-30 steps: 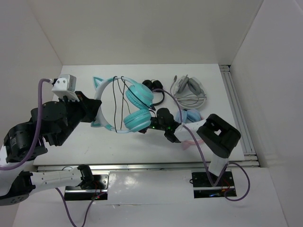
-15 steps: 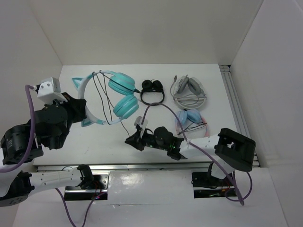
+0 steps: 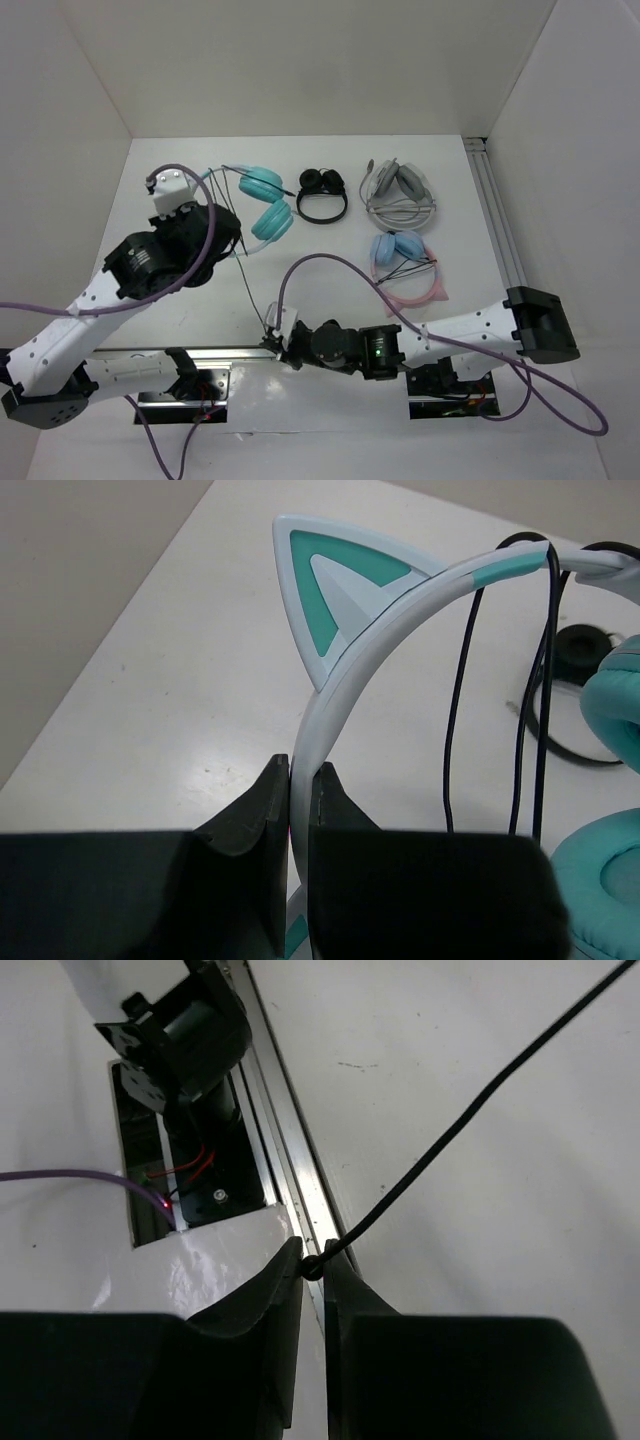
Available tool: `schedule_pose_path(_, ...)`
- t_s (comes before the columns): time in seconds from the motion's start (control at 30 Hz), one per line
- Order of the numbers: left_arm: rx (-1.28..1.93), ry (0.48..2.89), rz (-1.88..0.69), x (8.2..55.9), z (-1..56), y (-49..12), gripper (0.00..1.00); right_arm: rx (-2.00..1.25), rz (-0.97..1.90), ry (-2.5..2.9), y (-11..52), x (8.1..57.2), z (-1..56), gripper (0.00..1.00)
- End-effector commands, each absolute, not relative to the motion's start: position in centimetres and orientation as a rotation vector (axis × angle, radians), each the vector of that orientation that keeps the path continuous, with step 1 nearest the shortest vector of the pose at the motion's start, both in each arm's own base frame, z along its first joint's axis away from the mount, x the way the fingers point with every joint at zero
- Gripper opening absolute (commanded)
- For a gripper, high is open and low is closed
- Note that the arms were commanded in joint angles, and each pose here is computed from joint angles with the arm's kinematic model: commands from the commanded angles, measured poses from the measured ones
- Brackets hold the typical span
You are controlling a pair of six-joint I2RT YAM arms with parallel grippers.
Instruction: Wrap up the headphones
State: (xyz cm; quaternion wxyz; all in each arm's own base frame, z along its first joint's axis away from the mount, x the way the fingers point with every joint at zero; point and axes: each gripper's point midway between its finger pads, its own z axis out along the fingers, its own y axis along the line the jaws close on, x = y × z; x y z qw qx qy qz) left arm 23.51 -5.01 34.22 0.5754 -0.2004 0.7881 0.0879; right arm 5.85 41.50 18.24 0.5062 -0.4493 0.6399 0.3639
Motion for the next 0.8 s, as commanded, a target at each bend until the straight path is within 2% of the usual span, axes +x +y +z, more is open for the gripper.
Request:
schedule_pose_path(0.0, -0.548, 1.771, 0.207, 24.1, 34.8, -4.4, 0.00, -1.109, 0.727, 1.511, 40.2, 5.6, 21.5, 0.00)
schedule_pose_path(0.17, -0.402, 1.883, 0.333, 24.7, 32.5, -5.2, 0.00, -1.119, 0.596, 1.485, 39.4, 6.8, 24.4, 0.00)
schedule_pose_path(0.33, -0.135, 1.961, 0.339, 24.1, 30.3, -7.3, 0.00, -1.133, 0.459, 1.415, 38.5, 8.3, 27.4, 0.00)
schedule_pose_path(0.77, 0.423, 2.072, 0.043, 20.6, 27.1, -13.0, 0.00, -1.159, -0.009, 1.325, 35.1, 12.4, 30.6, 0.00)
